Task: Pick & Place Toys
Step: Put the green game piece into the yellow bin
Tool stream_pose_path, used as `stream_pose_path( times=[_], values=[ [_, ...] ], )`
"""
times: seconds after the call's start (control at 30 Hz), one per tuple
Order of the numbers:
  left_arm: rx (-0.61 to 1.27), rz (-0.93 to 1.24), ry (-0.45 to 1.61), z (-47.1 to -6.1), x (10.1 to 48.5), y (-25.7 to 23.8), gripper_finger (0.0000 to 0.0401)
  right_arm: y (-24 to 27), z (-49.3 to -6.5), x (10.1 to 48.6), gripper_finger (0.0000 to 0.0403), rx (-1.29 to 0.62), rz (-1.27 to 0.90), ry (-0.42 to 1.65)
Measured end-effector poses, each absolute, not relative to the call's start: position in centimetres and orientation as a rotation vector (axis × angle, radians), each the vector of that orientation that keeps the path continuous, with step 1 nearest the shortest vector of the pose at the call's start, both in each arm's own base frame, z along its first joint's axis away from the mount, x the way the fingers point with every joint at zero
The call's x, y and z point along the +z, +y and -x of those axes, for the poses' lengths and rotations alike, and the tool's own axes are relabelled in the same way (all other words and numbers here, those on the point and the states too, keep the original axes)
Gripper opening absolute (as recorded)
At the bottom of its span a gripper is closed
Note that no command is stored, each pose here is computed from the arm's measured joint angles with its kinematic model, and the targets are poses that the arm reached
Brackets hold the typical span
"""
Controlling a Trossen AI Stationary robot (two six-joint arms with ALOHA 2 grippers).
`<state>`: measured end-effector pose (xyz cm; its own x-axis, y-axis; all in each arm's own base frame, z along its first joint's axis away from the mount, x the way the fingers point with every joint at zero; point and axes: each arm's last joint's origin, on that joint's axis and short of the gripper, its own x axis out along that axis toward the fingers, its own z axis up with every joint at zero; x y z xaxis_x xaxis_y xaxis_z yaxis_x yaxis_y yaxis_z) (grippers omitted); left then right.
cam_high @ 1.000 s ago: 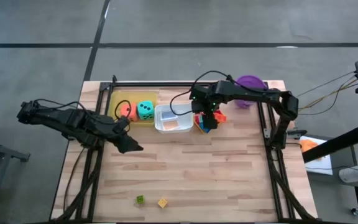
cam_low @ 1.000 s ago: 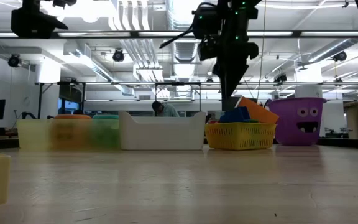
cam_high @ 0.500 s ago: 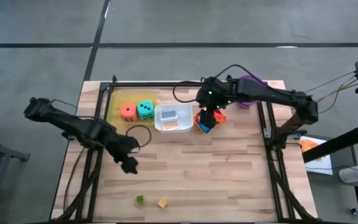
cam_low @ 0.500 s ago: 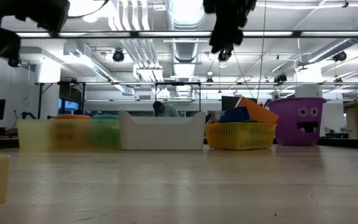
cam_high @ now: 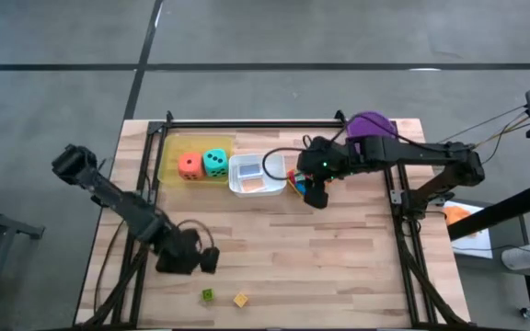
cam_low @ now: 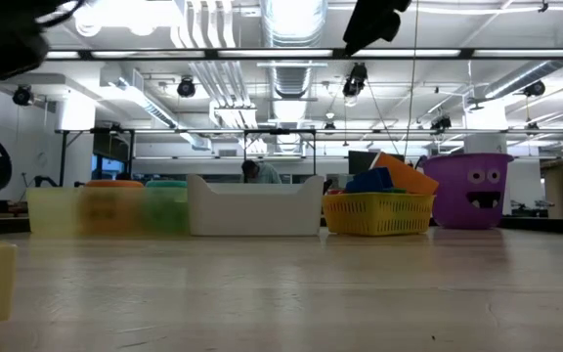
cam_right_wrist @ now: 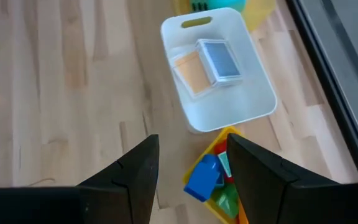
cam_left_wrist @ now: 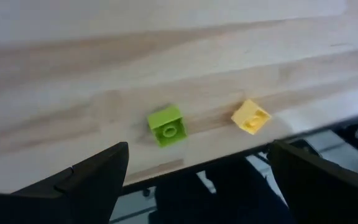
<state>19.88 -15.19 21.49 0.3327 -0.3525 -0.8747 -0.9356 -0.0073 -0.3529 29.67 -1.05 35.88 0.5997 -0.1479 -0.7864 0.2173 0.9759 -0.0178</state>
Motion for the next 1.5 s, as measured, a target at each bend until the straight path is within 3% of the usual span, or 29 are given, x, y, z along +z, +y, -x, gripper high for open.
stream_pose_path(
  times=[0.27,0.57,1.23,1.5],
  values=[
    [0.907,1.64,1.236,-19.7,19.9,-19.8,0.0381,-0.1,-29.6,35.5,0.0185,-0.151,-0.007,0.921],
    [1.051,1.491,1.246,-21.8,18.5,-21.9,0.0381,0.0,-29.6,36.1,0.0185,-0.161,-0.038,0.866],
    [1.049,1.509,1.156,-23.1,15.6,-22.9,0.0381,0.3,-28.6,37.1,0.0185,-0.169,-0.085,0.831],
    [1.058,1.504,1.174,-23.0,15.6,-22.9,0.0325,0.2,-28.6,37.1,0.0185,-0.166,-0.075,0.83]
  ],
)
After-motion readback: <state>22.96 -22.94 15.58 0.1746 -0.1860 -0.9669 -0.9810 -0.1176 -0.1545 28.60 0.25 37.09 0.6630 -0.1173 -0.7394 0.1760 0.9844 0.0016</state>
